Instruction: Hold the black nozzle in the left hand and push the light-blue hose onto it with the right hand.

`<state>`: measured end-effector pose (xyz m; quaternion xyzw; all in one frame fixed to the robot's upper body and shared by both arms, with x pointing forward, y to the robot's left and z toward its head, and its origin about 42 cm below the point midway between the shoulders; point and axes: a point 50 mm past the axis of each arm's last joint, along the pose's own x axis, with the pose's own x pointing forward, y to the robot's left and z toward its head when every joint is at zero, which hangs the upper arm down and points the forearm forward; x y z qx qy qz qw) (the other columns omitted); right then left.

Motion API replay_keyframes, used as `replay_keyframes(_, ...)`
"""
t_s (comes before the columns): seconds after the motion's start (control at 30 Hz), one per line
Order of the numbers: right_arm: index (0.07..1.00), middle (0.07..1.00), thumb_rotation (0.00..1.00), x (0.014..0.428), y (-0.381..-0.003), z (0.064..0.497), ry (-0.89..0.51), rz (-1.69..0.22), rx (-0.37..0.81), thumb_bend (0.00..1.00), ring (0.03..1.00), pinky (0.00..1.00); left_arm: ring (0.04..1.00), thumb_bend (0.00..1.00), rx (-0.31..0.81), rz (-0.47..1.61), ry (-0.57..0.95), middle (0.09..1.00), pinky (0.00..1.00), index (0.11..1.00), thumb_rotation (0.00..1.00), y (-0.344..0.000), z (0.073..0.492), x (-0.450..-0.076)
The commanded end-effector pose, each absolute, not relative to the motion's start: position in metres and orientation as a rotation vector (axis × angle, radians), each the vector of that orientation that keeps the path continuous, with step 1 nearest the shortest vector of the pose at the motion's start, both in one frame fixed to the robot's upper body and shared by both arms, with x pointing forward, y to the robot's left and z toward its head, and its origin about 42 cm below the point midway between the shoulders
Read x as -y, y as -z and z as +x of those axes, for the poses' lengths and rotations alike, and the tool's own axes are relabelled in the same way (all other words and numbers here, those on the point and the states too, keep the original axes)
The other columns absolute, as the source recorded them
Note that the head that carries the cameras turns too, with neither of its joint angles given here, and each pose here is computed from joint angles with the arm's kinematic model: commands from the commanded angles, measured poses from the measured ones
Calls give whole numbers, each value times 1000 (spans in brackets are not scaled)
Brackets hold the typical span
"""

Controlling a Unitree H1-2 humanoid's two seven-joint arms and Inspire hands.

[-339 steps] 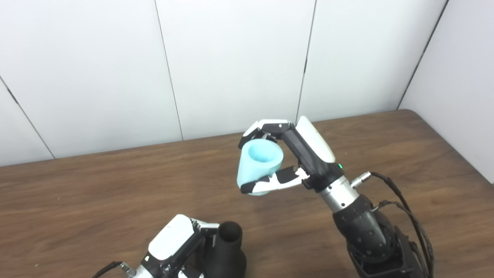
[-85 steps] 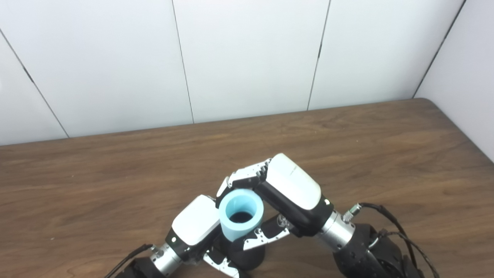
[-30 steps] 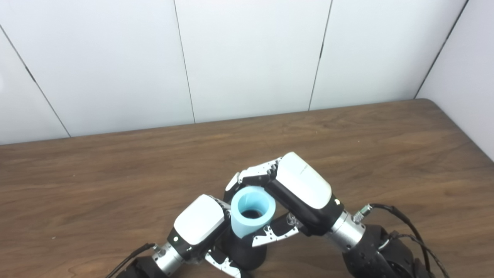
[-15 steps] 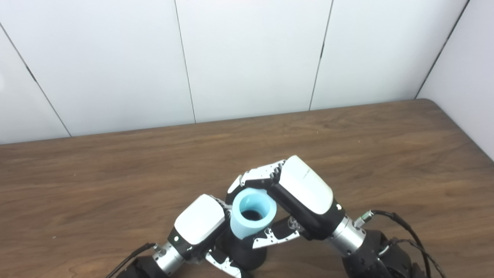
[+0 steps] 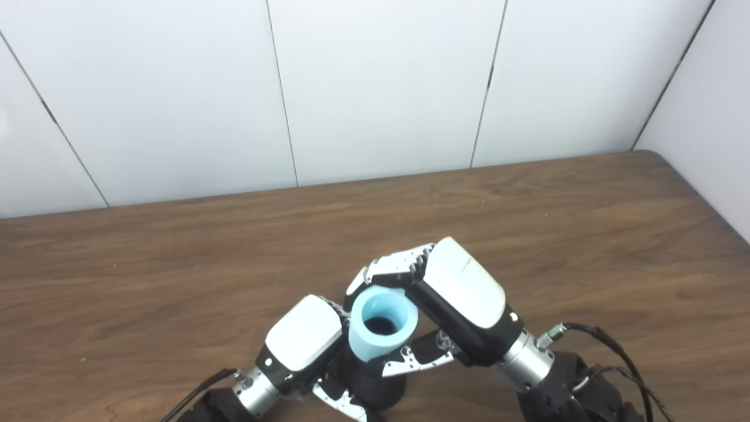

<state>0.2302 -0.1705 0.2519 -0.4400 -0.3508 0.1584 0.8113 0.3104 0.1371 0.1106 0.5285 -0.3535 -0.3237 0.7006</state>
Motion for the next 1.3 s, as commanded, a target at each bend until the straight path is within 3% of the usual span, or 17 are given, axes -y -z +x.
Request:
replay_keyframes(0.0, 491, 488, 1, 168, -261, 229, -321, -928, 796, 526, 428, 314, 189, 525, 579, 1197, 878, 471, 147, 483, 0, -48, 264, -142)
replay_keyframes(0.07, 489, 485, 3, 168, -261, 229, -321, -936, 796, 527, 425, 311, 187, 525, 576, 1196, 877, 471, 145, 483, 0, -48, 264, -142)
replay_keyframes(0.13, 486, 501, 106, 169, -261, 230, -322, -938, 796, 518, 423, 307, 180, 525, 576, 1192, 877, 471, 138, 483, 0, -48, 264, -142)
replay_keyframes(0.23, 485, 506, 142, 169, -262, 230, -325, -942, 794, 515, 424, 308, 182, 525, 574, 1192, 881, 471, 141, 483, 0, -48, 264, -142)
replay_keyframes(0.97, 485, 496, 130, 169, -263, 231, -316, -910, 811, 503, 402, 286, 201, 525, 575, 1196, 885, 471, 158, 483, 0, -48, 264, -140)
replay_keyframes(1.27, 485, 497, 135, 167, -265, 232, -280, -986, 904, 502, 433, 311, 179, 525, 565, 1186, 902, 471, 139, 483, 0, -47, 264, -140)
